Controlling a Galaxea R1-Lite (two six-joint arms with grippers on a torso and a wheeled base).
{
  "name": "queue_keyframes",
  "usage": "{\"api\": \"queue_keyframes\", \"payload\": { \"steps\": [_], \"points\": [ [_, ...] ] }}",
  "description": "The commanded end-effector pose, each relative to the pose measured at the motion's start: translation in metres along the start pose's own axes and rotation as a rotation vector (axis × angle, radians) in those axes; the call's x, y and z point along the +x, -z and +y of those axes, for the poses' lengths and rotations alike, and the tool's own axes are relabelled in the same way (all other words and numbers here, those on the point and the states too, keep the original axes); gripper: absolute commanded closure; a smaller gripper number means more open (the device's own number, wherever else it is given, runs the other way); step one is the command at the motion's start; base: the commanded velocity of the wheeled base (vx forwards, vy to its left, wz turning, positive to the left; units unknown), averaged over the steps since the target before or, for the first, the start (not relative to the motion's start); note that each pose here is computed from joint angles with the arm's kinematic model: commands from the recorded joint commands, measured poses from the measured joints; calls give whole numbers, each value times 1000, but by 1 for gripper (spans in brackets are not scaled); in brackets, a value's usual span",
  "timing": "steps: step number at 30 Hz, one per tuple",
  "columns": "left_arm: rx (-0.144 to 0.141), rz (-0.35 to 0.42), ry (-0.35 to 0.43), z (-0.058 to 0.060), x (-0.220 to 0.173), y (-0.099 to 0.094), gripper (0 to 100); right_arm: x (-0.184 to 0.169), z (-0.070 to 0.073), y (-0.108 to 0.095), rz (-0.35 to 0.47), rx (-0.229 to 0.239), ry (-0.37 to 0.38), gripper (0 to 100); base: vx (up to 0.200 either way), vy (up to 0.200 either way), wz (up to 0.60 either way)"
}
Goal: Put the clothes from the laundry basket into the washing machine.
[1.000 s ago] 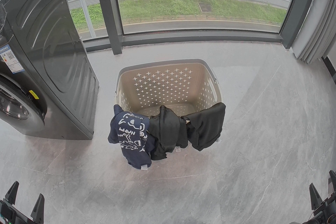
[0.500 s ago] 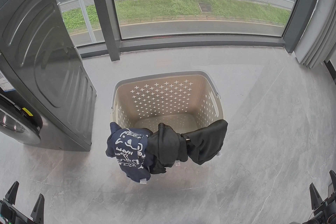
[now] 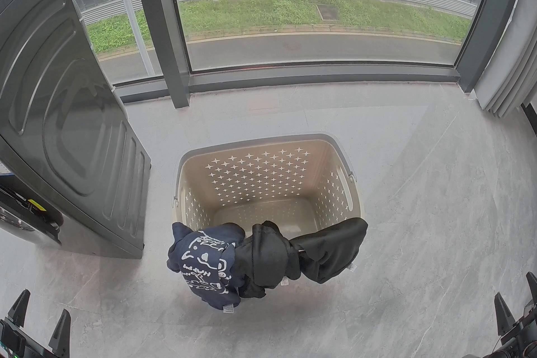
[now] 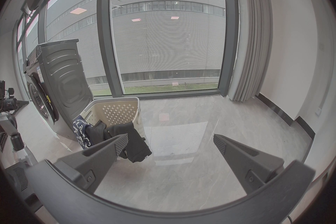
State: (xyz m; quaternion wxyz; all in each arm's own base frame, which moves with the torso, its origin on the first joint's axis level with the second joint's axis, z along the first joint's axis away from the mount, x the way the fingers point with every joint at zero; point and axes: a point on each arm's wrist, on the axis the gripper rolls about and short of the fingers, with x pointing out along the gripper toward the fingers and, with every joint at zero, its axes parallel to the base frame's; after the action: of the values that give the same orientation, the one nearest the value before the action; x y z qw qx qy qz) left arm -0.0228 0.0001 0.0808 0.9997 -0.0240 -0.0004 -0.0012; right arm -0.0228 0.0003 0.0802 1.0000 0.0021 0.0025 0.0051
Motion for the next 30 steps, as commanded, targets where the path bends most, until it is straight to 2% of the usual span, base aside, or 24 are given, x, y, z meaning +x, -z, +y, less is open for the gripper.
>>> {"api": "queue_keyframes", "payload": {
  "steps": [1,10,16,25,30],
  "points": [
    [-1,9,0,0,1,5,0,0,0,5,0,0,-1,0,0,0,0],
    [-1,8,-1,0,1,5,0,0,0,5,0,0,-1,0,200,0,0],
    [-1,8,-3,0,1,5,0,0,0,5,0,0,1,0,0,0,0],
    [-1,8,-1,0,1,5,0,0,0,5,0,0,1,0,200,0,0],
    [-1,8,-1,0,1,5,0,0,0,5,0,0,1,0,0,0,0]
  ]
}}
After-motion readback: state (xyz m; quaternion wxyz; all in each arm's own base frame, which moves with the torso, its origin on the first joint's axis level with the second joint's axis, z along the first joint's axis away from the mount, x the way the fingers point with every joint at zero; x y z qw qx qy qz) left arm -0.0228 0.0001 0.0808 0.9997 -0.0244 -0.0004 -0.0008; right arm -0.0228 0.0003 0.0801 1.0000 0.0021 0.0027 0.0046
